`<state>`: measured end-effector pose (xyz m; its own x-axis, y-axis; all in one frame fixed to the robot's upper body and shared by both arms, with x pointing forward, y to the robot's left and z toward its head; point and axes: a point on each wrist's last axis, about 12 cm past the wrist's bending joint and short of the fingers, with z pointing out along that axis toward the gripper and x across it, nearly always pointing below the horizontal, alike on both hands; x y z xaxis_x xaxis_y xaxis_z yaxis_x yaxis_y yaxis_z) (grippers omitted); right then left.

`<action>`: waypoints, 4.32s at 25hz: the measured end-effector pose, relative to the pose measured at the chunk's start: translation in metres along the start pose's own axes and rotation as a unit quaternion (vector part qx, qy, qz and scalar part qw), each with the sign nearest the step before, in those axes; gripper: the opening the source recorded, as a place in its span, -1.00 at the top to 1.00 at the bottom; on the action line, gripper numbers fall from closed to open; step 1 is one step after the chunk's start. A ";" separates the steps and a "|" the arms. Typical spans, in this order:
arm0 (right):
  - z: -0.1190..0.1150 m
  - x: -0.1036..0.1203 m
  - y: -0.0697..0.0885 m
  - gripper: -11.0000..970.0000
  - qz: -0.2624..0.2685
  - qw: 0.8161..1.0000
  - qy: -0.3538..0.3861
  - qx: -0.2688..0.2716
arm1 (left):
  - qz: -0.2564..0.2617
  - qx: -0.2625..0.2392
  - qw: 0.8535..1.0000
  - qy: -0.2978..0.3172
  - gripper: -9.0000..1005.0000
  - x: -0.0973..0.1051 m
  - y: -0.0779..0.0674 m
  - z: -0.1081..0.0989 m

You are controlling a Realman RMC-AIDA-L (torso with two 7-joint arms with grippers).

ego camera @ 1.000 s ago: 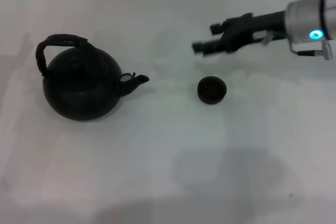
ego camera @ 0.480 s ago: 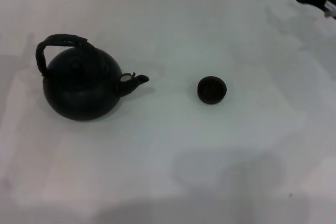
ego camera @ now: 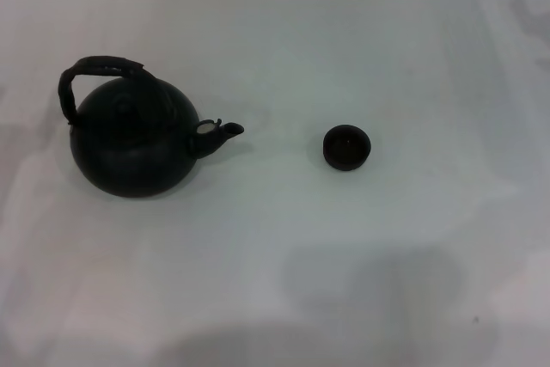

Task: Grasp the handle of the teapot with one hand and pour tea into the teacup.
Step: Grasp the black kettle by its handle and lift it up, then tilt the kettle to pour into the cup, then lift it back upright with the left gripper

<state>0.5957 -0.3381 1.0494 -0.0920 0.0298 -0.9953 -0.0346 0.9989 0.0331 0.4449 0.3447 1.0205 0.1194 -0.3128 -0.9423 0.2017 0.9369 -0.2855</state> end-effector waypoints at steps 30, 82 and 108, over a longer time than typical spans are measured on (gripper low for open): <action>0.030 -0.019 -0.006 -0.72 0.005 0.998 0.039 0.043 | 0.012 0.136 0.986 0.098 -0.77 0.010 -0.015 -0.023; 0.025 -0.018 -0.015 -0.72 0.009 0.998 0.035 0.053 | 0.067 0.147 0.978 0.133 0.70 0.033 -0.034 0.018; 0.022 -0.012 -0.014 -0.72 0.013 0.997 0.045 0.055 | 0.156 0.199 0.966 0.049 0.73 0.028 -0.079 0.088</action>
<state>0.6196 -0.3516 1.0592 -0.1803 0.0575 -0.9819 0.0772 0.9960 0.0442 0.5173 0.2481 1.0325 0.1469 0.0102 -0.9891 0.5312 0.8427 0.0876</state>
